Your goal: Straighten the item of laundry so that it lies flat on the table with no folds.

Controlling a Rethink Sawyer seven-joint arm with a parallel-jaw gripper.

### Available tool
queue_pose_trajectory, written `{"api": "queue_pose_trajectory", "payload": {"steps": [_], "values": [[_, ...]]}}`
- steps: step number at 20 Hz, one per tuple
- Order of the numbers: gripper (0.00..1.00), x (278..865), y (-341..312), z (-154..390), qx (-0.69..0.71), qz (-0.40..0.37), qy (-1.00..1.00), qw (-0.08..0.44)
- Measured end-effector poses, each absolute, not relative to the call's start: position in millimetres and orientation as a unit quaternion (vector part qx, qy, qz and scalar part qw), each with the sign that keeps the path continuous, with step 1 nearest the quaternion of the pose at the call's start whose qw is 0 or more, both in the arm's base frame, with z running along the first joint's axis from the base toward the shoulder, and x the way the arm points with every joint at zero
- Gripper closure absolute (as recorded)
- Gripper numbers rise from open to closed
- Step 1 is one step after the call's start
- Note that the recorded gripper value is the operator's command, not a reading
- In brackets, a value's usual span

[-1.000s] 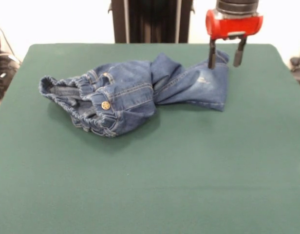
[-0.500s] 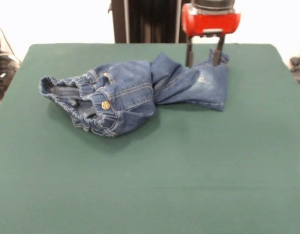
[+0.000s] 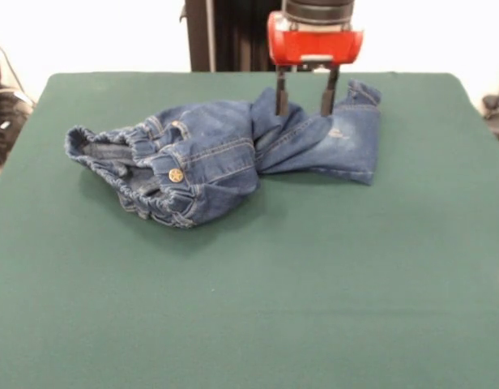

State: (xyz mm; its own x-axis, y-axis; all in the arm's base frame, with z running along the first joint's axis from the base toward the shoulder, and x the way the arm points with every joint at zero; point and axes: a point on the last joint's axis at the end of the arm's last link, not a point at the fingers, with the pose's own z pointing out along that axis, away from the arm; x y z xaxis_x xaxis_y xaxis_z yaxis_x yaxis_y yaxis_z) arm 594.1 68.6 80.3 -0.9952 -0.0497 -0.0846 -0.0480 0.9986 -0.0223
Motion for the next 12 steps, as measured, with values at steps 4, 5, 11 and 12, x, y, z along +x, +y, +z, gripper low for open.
{"api": "queue_pose_trajectory", "payload": {"steps": [4,5,11,12], "values": [[0.0,586.0,70.0,55.5,-0.025,-0.005,0.999,0.037],[0.0,583.8,71.2,50.0,-0.025,-0.003,0.999,0.035],[0.0,576.4,74.0,35.2,-0.027,0.001,0.999,0.025],[0.0,574.6,74.5,32.2,-0.027,0.001,0.999,0.022]]}}
